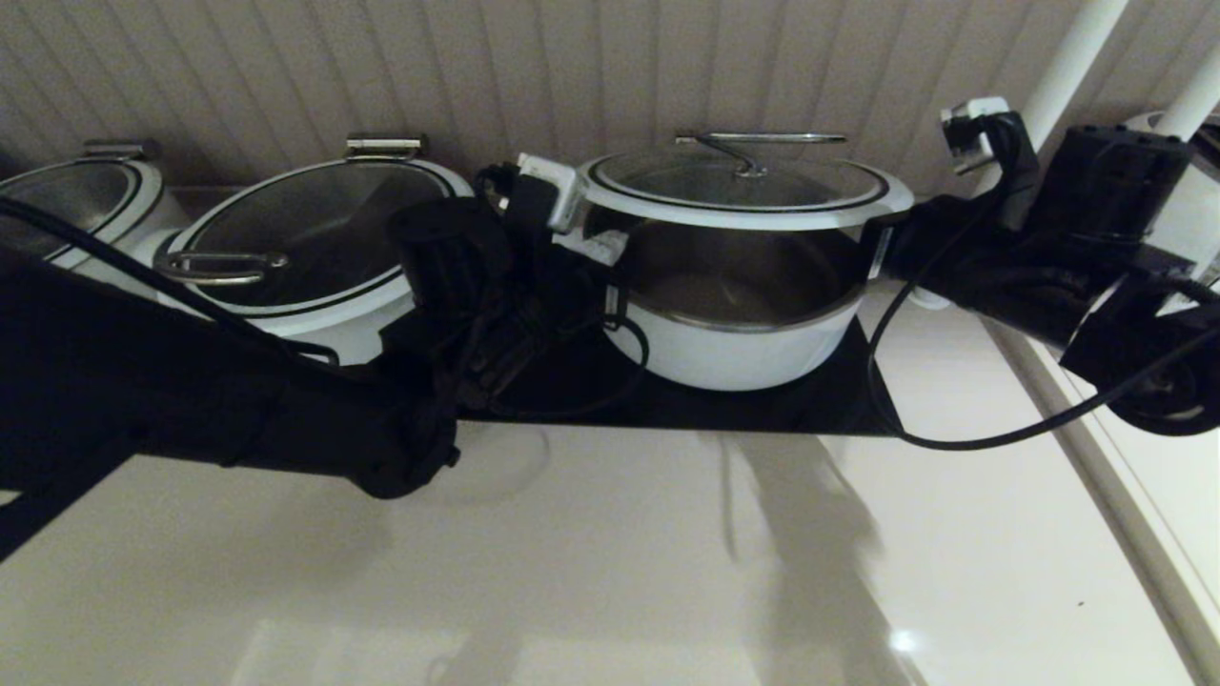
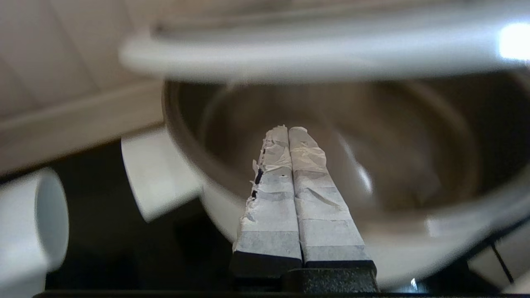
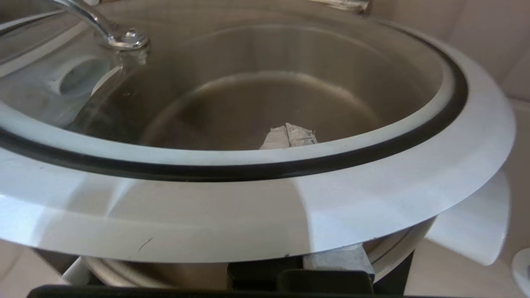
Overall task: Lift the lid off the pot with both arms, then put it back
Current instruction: Open the pot lid completely
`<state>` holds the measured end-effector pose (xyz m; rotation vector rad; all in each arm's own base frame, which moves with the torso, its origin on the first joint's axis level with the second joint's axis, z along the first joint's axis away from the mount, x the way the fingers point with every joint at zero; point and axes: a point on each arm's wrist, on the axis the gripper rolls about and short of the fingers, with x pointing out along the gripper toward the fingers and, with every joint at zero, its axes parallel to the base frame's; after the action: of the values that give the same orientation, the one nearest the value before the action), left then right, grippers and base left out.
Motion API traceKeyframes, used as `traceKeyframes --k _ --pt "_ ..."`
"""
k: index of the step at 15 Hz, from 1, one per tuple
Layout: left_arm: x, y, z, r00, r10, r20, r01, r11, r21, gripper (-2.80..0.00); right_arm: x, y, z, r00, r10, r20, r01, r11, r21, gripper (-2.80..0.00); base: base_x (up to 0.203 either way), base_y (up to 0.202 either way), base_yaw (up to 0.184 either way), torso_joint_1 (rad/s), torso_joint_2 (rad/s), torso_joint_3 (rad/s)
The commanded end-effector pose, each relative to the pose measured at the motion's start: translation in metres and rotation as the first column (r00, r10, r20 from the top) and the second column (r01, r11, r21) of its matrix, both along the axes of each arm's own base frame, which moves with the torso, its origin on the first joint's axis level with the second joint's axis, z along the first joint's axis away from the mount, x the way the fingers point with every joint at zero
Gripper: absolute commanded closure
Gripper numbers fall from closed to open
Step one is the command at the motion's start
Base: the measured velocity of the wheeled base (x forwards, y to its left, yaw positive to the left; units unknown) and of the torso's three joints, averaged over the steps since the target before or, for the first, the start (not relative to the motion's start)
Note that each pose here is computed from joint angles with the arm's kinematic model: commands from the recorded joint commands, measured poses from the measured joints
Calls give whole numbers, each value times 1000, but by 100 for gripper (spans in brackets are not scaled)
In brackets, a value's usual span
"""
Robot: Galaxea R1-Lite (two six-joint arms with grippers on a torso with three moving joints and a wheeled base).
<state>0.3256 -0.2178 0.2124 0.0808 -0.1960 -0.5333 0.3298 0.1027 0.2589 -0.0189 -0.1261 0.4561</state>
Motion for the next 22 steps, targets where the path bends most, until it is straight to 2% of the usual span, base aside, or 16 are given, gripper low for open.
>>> traceKeyframes --k 1,4,6,11,13,16,17,20,22 --pt "-11 7 -1 1000 1 -12 -1 1000 12 0 0 0 3 1000 -6 14 6 1000 4 0 0 0 0 0 0 0" --pt "-40 27 -11 998 7 -60 -2 997 77 0 -1 -1 4 1000 -9 16 9 1000 7 0 0 0 0 0 0 0" --pt "-66 45 -10 998 13 -69 -7 995 96 0 -1 -3 5 1000 -15 20 14 1000 8 0 0 0 0 0 0 0" --pt "-128 102 -15 983 161 -92 -150 982 116 0 1 -8 6 999 -29 26 28 1000 11 0 0 0 0 0 0 0" --pt "-140 124 -20 961 261 -97 -249 961 121 0 2 -11 7 999 -35 29 34 999 12 0 0 0 0 0 0 0" --pt "-151 151 -31 901 418 -120 -402 906 135 0 2 -11 11 998 -36 42 36 999 16 0 0 0 0 0 0 0" --pt "-157 157 -36 888 442 -129 -424 894 143 0 2 -11 12 998 -35 43 34 999 16 0 0 0 0 0 0 0" --pt "-184 171 -51 874 464 -147 -441 883 160 0 2 -11 13 998 -36 48 36 999 18 0 0 0 0 0 0 0" --pt "-202 183 -62 853 499 -155 -475 864 169 0 1 -11 14 998 -36 51 36 999 18 0 0 0 0 0 0 0"
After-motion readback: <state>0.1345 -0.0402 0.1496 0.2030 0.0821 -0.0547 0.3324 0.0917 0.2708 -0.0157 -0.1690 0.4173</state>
